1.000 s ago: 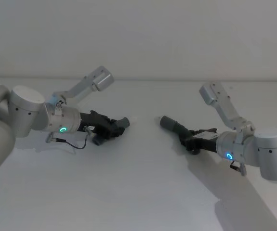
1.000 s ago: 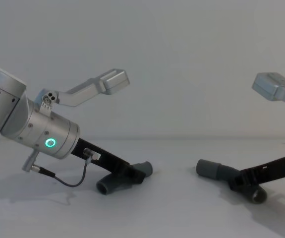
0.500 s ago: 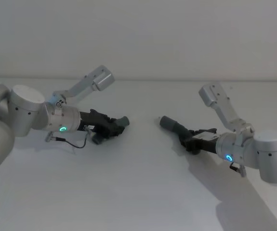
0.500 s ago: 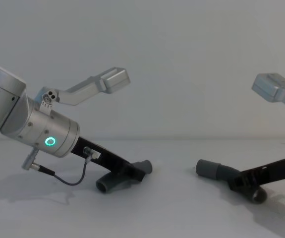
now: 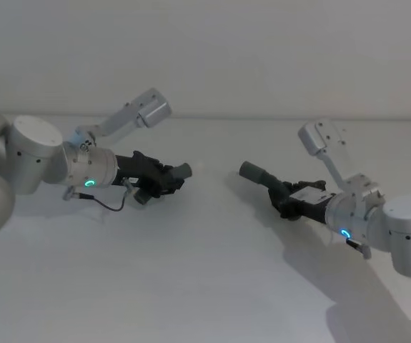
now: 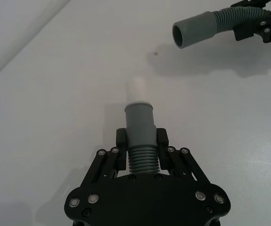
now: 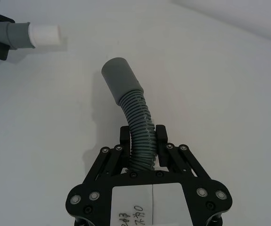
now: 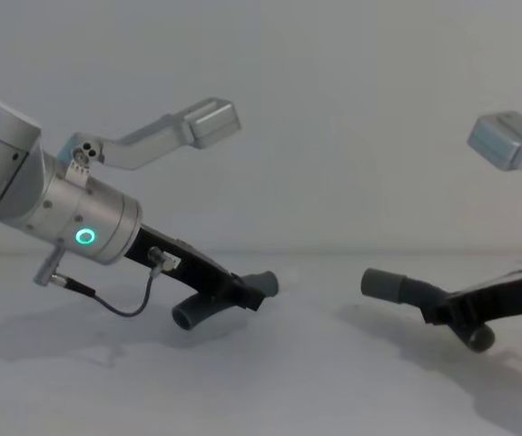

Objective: Use both hands to pick up one end of the pipe from the table, align the ends, and insert them.

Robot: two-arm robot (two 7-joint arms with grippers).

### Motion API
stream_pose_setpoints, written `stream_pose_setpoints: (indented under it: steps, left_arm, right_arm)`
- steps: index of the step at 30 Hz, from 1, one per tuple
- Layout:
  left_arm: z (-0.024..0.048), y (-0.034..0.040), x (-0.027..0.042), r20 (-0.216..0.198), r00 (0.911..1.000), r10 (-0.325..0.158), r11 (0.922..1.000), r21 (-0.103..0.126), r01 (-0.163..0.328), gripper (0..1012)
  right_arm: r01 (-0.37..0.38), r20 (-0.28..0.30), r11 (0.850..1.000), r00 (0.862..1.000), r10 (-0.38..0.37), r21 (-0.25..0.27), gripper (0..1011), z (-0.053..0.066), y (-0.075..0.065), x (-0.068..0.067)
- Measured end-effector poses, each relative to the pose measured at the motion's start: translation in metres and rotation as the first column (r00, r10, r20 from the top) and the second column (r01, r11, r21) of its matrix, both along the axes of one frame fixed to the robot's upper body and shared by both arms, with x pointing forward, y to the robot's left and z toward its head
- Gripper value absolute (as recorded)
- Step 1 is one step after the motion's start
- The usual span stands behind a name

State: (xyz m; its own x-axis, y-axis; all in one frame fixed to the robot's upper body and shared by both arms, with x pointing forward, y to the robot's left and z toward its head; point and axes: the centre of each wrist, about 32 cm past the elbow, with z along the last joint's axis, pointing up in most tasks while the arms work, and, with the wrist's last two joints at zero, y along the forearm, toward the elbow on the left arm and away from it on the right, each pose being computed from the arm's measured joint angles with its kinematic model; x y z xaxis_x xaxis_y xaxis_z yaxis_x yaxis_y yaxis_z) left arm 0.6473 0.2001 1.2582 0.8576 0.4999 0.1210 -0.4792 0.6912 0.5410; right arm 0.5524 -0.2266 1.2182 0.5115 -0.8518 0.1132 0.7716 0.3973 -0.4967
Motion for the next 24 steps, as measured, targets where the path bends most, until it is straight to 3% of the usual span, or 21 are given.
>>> stream_pose_setpoints:
  steps: [15,24]
  left_arm:
    - [0.0143,0.0084,0.0036,0.033,0.9957,-0.087,0.9961,0.017,0.086,366]
    - [0.0202,0.0173,0.0101,0.04,0.9803,-0.193,0.9809,0.031,0.192,366]
  right_arm:
    - [-0.117,0.06,0.992,0.991,0.12,-0.054,306,0.008,-0.014,-0.004]
    - [-0.238,0.065,0.968,0.968,0.244,-0.084,305,0.012,-0.027,-0.005]
